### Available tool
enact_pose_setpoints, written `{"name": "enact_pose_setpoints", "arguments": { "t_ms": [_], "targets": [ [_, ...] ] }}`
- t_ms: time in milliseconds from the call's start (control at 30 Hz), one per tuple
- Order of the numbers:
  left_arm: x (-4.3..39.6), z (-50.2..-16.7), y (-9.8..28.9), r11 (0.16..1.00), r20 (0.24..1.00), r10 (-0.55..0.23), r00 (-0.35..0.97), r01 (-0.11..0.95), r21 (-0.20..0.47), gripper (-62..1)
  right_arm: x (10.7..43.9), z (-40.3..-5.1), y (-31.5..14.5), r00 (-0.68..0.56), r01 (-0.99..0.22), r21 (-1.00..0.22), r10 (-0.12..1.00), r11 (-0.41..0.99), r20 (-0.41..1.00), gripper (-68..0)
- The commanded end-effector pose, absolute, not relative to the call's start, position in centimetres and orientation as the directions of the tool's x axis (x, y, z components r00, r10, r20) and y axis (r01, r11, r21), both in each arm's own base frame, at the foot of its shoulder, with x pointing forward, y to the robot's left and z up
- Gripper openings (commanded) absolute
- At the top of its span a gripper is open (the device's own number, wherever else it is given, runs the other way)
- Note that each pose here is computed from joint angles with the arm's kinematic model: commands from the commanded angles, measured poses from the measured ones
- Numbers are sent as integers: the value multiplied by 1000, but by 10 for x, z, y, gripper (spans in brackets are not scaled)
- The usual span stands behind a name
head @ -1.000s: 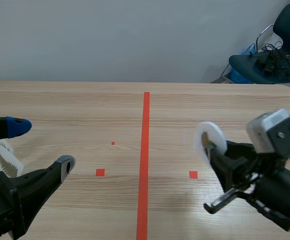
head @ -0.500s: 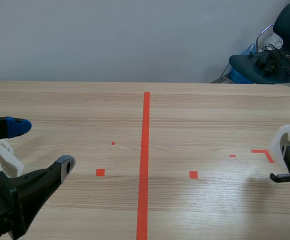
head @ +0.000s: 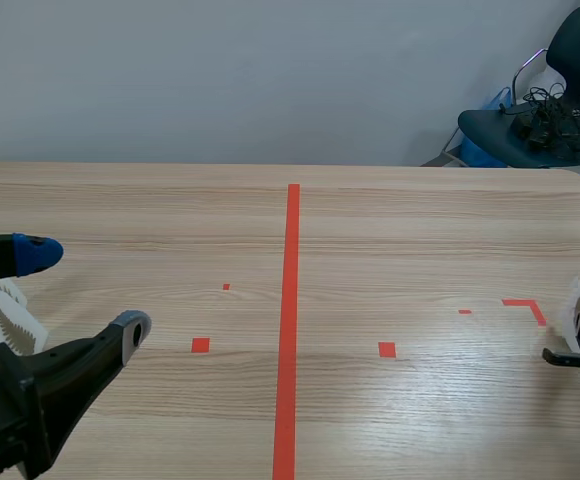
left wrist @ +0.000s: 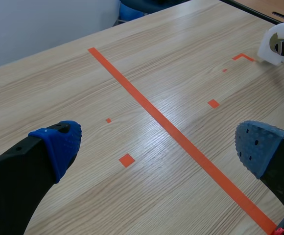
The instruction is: Do the leaf sorting experiment
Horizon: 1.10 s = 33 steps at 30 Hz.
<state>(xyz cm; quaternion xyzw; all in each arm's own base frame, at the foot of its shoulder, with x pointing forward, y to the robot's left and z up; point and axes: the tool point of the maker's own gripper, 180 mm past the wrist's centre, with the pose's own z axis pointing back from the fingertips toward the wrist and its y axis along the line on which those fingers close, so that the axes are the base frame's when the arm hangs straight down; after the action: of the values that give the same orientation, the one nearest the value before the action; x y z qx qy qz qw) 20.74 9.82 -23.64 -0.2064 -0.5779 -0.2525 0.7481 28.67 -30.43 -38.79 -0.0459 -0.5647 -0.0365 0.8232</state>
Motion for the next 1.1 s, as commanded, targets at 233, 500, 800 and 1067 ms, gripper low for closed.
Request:
{"name": "enact_pose_setpoints", "arguments": {
  "t_ms": [233, 500, 800, 1067],
  "targets": [
    [209, -230, 98, 789, 975, -120, 187, 614, -21, 14, 292, -370, -315, 309, 115, -66, 27, 991, 951, -417],
    [209, -231, 98, 789, 975, -120, 188, 614, -21, 14, 318, -310, -308, 168, 12, -125, 121, 992, 978, -71],
    [209, -231, 98, 789, 974, -122, 190, 614, -21, 14, 322, -226, -236, 16, -180, -218, 225, 959, 974, -28],
    [209, -231, 98, 789, 974, -122, 189, 614, -21, 14, 265, -219, -157, 85, -450, -155, 215, 879, 973, -28]
  ]
}}
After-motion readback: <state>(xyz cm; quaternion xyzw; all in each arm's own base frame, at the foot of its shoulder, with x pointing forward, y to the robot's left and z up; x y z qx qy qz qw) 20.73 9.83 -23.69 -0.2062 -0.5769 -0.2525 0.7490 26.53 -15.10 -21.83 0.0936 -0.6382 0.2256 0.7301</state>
